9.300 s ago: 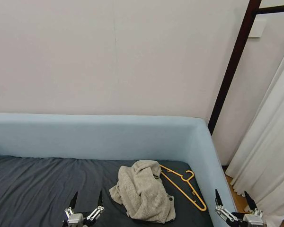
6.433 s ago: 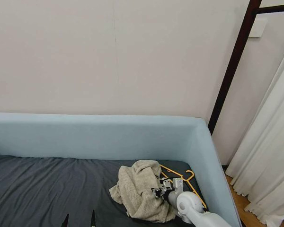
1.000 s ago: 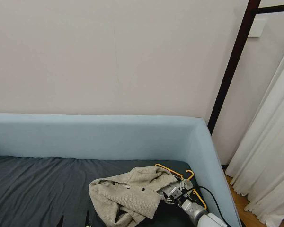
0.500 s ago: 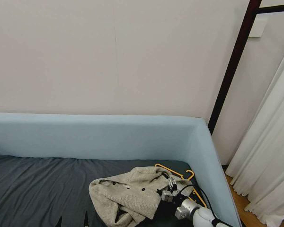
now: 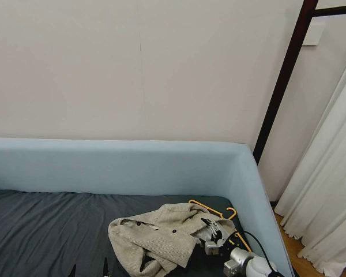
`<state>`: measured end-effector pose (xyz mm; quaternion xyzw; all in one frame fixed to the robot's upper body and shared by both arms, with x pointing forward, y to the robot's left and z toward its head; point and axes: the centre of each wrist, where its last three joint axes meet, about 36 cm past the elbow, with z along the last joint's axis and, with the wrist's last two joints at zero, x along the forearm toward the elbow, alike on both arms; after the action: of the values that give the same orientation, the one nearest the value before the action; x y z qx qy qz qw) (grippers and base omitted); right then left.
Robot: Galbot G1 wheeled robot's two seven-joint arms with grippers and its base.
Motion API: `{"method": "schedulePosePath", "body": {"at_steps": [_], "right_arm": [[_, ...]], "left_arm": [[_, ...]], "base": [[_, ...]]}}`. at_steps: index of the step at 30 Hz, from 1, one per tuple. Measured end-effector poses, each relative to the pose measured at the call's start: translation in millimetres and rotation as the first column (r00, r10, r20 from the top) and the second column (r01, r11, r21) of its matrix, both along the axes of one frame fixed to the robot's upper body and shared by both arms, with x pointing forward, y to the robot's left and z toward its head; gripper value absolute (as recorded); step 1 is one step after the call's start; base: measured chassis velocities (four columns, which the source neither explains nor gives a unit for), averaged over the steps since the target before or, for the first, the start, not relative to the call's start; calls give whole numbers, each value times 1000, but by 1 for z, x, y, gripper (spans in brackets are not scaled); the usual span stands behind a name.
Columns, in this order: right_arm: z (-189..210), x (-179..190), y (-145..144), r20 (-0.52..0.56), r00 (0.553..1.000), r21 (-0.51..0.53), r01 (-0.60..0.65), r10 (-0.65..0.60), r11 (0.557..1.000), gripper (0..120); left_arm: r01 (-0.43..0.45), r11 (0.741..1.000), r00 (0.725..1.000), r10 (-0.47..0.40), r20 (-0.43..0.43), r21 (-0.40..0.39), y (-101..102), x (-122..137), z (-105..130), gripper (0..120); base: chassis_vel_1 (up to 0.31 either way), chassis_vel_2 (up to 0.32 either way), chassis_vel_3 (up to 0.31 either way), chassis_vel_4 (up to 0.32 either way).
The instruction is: Pick up the clothes from the sofa and hang them on the clothes hanger.
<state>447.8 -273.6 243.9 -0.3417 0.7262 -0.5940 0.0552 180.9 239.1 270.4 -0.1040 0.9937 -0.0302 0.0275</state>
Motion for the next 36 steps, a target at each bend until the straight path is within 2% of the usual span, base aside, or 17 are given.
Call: {"method": "schedulePosePath", "body": {"at_steps": [9, 12, 16, 17, 22, 24, 27, 29, 32, 36], "right_arm": [[4, 29, 22, 40, 999, -15, -36, 36, 999, 100], [3, 34, 25, 48, 997, -38, -56, 58, 998, 93], [-2, 35, 31, 54, 992, -69, -110, 114, 992, 77], [-2, 35, 31, 54, 992, -69, -110, 114, 992, 77], [-4, 39, 40, 60, 986, -76, -152, 157, 985, 54], [-4, 41, 40, 61, 985, -77, -156, 161, 985, 51], [-5, 46, 39, 59, 985, -82, -158, 163, 984, 35], [-4, 47, 38, 59, 985, -83, -159, 164, 984, 32], [-4, 48, 35, 57, 986, -77, -155, 160, 985, 18], [-5, 48, 31, 47, 987, -67, -153, 156, 986, 6]], "left_arm": [[-5, 1000, 1000, 5, -2, 5, 3, -4, 1, 100], [-7, 1000, 1000, 7, 0, 4, 3, -4, 1, 100], [-8, 1000, 1000, 8, 0, 4, 4, -4, 0, 100], [-8, 1000, 1000, 8, 0, 4, 4, -4, 0, 100], [-10, 1000, 1000, 10, 1, 3, 4, -3, 0, 100], [-11, 1000, 1000, 11, 1, 3, 4, -3, 0, 100], [-13, 1000, 1000, 13, 1, 3, 4, -3, -1, 100], [-13, 1000, 1000, 13, 1, 4, 4, -3, -1, 100], [-15, 1000, 1000, 15, 1, 3, 4, -3, -1, 100], [-16, 1000, 1000, 16, 2, 1, 3, -2, -1, 100]], "base": [[0, 0, 0, 0], [0, 0, 0, 0], [0, 0, 0, 0], [0, 0, 0, 0], [0, 0, 0, 0], [0, 0, 0, 0], [0, 0, 0, 0], [0, 0, 0, 0], [0, 0, 0, 0], [0, 0, 0, 0]]}}
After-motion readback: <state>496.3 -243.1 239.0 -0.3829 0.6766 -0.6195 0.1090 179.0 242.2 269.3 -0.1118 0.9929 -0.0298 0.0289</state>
